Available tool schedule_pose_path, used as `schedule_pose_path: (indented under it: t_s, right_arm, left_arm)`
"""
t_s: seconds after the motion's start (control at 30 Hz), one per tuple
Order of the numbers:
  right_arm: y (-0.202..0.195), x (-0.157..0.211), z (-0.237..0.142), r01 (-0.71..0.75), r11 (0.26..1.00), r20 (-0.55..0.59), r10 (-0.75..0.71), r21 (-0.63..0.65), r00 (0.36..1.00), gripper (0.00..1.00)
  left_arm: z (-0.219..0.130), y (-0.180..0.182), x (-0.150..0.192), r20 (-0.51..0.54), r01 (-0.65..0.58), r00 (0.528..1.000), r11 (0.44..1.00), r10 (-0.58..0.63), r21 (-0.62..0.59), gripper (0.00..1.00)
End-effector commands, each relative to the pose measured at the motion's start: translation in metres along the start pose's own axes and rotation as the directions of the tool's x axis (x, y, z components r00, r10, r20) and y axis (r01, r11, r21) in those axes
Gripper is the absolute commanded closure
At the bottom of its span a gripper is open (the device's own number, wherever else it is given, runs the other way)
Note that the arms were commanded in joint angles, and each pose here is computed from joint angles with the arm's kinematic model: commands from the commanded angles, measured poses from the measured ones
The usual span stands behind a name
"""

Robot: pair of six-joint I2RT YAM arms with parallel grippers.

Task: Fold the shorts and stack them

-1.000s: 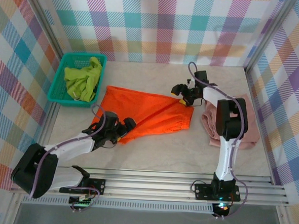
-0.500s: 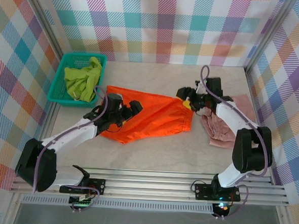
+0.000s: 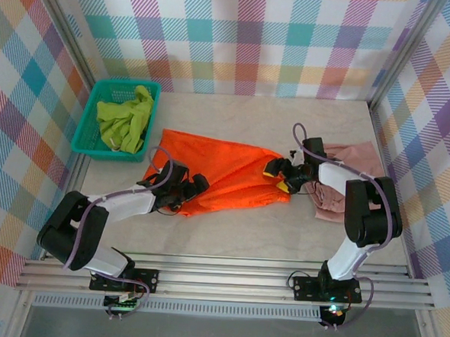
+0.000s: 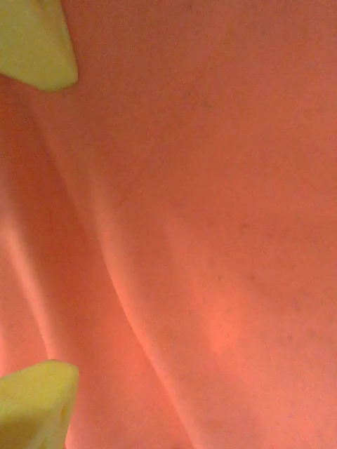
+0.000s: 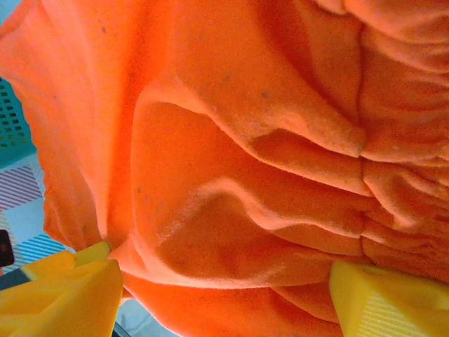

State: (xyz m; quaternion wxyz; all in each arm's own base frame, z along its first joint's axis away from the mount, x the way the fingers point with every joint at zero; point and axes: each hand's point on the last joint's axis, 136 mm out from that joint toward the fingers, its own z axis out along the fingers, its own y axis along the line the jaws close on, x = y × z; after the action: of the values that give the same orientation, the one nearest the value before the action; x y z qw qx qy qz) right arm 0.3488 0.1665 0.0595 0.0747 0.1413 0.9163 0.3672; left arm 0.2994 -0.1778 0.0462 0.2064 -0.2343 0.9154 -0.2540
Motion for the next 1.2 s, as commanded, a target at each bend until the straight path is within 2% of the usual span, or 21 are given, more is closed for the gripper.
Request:
schedule_pose_path:
  t_s: [0.0, 0.13, 0.23, 0.27, 0.33, 0.57, 0.77, 1.17]
  right_arm:
    - [-0.018, 0.011, -0.001, 0.014, 0.998, -0.037, -0.012, 0.055, 0.999, 0.22]
    - [0.012, 0.001, -0.033, 0.114, 0.993, 0.045, -0.116, 0.039, 0.992, 0.22]
    - [0.010, -0.008, -0.064, 0.147, 0.972, 0.120, -0.171, 0.183, 0.978, 0.22]
    - [0.001, -0.010, -0.072, 0.130, 0.959, 0.129, -0.167, 0.252, 0.978, 0.18]
    - [-0.012, -0.011, -0.079, 0.109, 0.936, 0.130, -0.161, 0.334, 0.978, 0.17]
    - [-0.041, -0.006, -0.054, 0.054, 0.924, 0.068, -0.085, 0.378, 0.994, 0.26]
    - [-0.042, -0.005, -0.031, 0.066, 0.936, 0.020, -0.077, 0.346, 0.997, 0.37]
    - [-0.044, -0.003, -0.004, 0.105, 0.919, -0.042, -0.096, 0.381, 0.995, 0.42]
  left_arm:
    - [0.001, 0.035, 0.005, 0.010, 0.004, 1.000, 0.996, -0.004, -0.091, 0.00]
    - [-0.014, 0.025, -0.001, 0.034, -0.010, 0.999, 0.998, 0.012, -0.064, 0.00]
    - [-0.029, 0.007, -0.009, 0.056, -0.038, 0.998, 0.999, 0.039, -0.019, 0.00]
    - [-0.032, 0.003, -0.012, 0.062, -0.045, 0.997, 0.999, 0.046, -0.011, 0.00]
    - [-0.036, -0.003, -0.013, 0.065, -0.053, 0.997, 0.999, 0.053, 0.001, 0.00]
    - [-0.031, -0.005, -0.009, 0.045, -0.040, 0.998, 0.999, 0.039, 0.018, 0.00]
    - [-0.030, 0.001, -0.006, 0.040, -0.034, 0.999, 0.999, 0.033, 0.012, 0.00]
    - [-0.029, 0.008, -0.004, 0.039, -0.030, 0.999, 1.000, 0.030, -0.001, 0.00]
